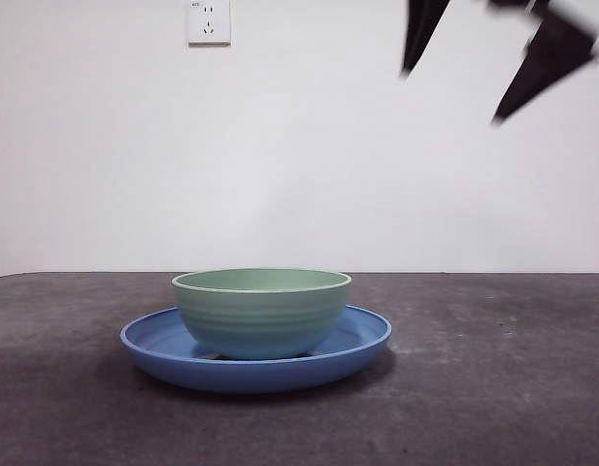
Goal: Place the green bowl on the blue plate
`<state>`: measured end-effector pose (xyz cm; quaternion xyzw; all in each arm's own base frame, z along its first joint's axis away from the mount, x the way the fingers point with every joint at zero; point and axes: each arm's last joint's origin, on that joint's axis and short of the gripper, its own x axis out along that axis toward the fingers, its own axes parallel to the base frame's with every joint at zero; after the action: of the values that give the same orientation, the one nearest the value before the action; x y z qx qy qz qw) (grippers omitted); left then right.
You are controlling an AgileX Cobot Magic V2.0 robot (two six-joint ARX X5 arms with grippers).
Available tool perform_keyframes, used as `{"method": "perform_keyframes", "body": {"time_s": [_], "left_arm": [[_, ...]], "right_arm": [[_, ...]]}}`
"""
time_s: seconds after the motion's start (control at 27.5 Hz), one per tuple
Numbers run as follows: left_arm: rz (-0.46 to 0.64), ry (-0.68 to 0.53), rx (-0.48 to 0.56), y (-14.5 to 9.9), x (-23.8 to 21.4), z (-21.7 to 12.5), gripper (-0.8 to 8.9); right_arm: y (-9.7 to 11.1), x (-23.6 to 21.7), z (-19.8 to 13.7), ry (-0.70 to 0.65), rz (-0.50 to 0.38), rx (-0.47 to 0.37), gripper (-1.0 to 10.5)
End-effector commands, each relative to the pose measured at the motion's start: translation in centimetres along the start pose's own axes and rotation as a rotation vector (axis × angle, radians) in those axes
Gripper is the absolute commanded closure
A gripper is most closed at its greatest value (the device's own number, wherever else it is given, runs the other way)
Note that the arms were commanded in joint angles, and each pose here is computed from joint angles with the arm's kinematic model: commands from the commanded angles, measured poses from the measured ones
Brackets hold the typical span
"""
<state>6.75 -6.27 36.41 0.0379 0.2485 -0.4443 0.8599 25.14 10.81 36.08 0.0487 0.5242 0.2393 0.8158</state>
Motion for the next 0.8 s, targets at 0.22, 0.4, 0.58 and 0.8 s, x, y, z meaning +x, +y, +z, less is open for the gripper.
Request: {"method": "perform_keyframes", "body": {"time_s": [0.22,0.4,0.58,0.8], "left_arm": [[-0.009,-0.015,0.008,-0.1,-0.1,0.3,1.26],[-0.009,-0.014,0.008,-0.1,-0.1,0.3,1.26],[-0.009,-0.015,0.008,-0.1,-0.1,0.3,1.26],[-0.009,-0.014,0.008,-0.1,-0.1,0.3,1.26]], "right_arm": [[4.8,-7.7,-6.1,-0.153,-0.048,-0.214,3.0],[6.3,-10.3,-11.4,-0.213,0.078,-0.313,3.0],[4.8,-9.8,-15.0,-0.208,0.065,-0.324,3.0],[2.4,-8.8,-18.4,-0.233,0.027,-0.281,3.0]]}}
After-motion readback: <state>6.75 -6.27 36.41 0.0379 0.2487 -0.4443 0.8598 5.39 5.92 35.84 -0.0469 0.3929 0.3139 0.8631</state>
